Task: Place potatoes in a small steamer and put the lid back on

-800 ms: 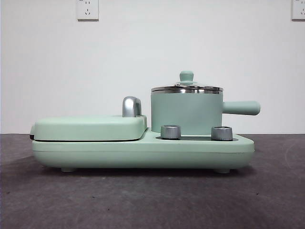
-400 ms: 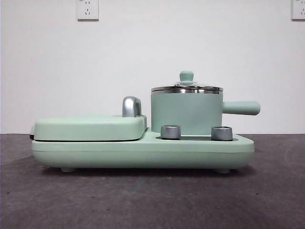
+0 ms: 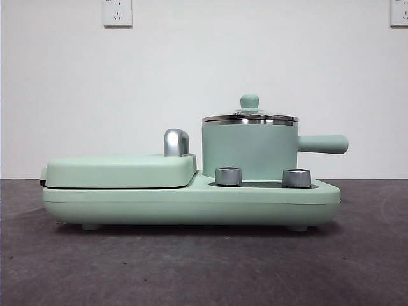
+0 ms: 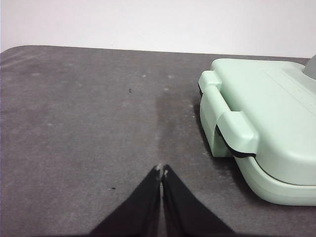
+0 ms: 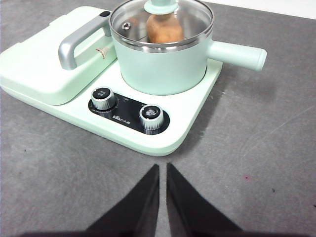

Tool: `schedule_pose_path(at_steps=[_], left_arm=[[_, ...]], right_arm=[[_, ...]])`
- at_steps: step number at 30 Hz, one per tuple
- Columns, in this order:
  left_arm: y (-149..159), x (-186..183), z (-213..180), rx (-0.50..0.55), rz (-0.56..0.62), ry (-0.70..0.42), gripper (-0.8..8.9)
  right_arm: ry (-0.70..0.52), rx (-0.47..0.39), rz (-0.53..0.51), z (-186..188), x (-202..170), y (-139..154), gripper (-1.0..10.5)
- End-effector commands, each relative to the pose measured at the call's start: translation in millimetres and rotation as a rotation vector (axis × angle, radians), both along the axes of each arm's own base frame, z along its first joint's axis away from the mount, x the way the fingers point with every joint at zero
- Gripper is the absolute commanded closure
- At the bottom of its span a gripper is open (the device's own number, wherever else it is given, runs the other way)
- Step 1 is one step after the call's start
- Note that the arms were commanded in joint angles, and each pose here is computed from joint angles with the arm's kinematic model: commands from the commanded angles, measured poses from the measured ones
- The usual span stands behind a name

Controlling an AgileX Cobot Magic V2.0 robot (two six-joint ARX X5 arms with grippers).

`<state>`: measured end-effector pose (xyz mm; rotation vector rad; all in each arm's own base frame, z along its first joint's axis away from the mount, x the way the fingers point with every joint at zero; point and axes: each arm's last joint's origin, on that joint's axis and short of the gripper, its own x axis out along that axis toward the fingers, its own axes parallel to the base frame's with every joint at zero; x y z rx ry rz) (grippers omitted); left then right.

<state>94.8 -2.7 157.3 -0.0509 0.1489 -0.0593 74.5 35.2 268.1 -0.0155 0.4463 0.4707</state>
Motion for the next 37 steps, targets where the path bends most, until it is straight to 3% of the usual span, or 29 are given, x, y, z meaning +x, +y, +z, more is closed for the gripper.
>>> schedule_pose_path(at_steps=[1, 9, 17, 22, 27, 37], left_arm=[[0, 1, -5, -0.008, 0.007, 0.004, 8.08], [0, 1, -5, -0.008, 0.007, 0.003, 8.08], [0, 1, -5, -0.008, 0.007, 0.003, 8.08], [0, 1, -5, -0.008, 0.007, 0.003, 8.08], [0, 1, -5, -0.008, 0.007, 0.003, 8.07], [0, 1, -5, -0.008, 0.007, 0.003, 8.08]], right_arm=[[-0.010, 0.012, 0.004, 2, 0, 1, 9.3], [-0.011, 0.011, 0.003, 3, 0, 1, 9.3], [-0.154, -0.050, -0.092, 7, -2, -7, 9.3], [-0.200, -0.128, -0.246, -22, 4, -18, 9.3], [-0.259, -0.078, -0.367, -67, 11, -25, 9.3], [-0.303, -0.034, -0.452, -112, 20, -31, 9.3]])
